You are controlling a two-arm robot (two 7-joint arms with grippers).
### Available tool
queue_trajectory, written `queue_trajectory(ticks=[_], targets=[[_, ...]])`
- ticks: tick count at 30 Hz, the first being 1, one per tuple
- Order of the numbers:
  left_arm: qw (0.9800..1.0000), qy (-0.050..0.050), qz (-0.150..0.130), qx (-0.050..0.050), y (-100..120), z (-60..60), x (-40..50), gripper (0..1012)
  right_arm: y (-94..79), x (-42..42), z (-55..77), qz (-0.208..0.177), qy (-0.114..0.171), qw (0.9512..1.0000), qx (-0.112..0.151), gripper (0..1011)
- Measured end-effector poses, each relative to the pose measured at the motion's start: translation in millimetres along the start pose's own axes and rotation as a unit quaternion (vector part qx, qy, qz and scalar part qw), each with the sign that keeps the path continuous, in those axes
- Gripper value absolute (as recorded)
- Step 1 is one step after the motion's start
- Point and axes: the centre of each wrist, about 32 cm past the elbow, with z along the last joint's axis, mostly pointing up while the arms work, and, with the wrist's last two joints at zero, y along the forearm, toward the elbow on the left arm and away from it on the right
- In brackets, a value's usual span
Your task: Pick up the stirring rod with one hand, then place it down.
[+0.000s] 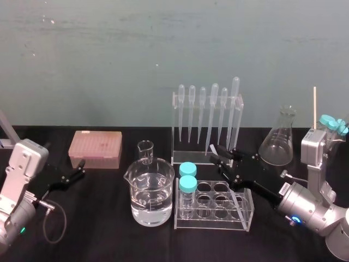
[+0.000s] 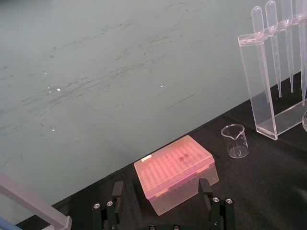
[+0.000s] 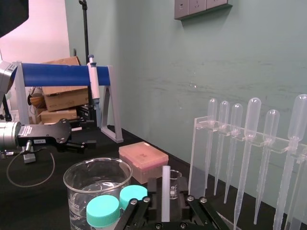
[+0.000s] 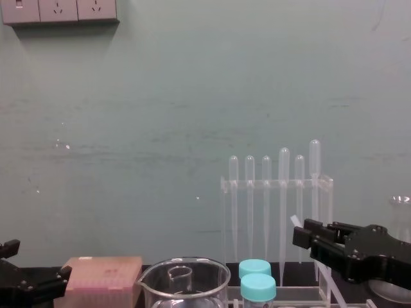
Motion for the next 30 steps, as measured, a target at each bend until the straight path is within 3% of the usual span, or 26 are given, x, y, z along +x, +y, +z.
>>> queue_trajectory(ticks=[9,11,13,14,22,25,30], targets=[[1.0000,0.000,0.000,0.000,0.0,0.0,0.0,1000,0.0,0.0,0.0,0.000,0.000,1.0000,0.000,512],[1.0000,0.000,0.000,0.000,0.0,0.0,0.0,1000,0.0,0.0,0.0,0.000,0.000,1.0000,0.000,616],[1.0000,0.000,0.000,0.000,0.0,0.0,0.0,1000,0.0,0.0,0.0,0.000,0.000,1.0000,0.000,647],[1.0000,0.000,0.000,0.000,0.0,0.0,0.0,1000,0.0,0.0,0.0,0.000,0.000,1.0000,0.000,716],[1.0000,0.000,0.000,0.000,0.0,0.0,0.0,1000,0.0,0.0,0.0,0.000,0.000,1.0000,0.000,933],[1.0000,0.000,0.000,0.000,0.0,0.0,0.0,1000,0.0,0.0,0.0,0.000,0.000,1.0000,0.000,1003],[1.0000,0.000,0.000,0.000,0.0,0.0,0.0,1000,-0.2,0.5,0.9,-0.004,-0.006,0.9999,0.010,1003]])
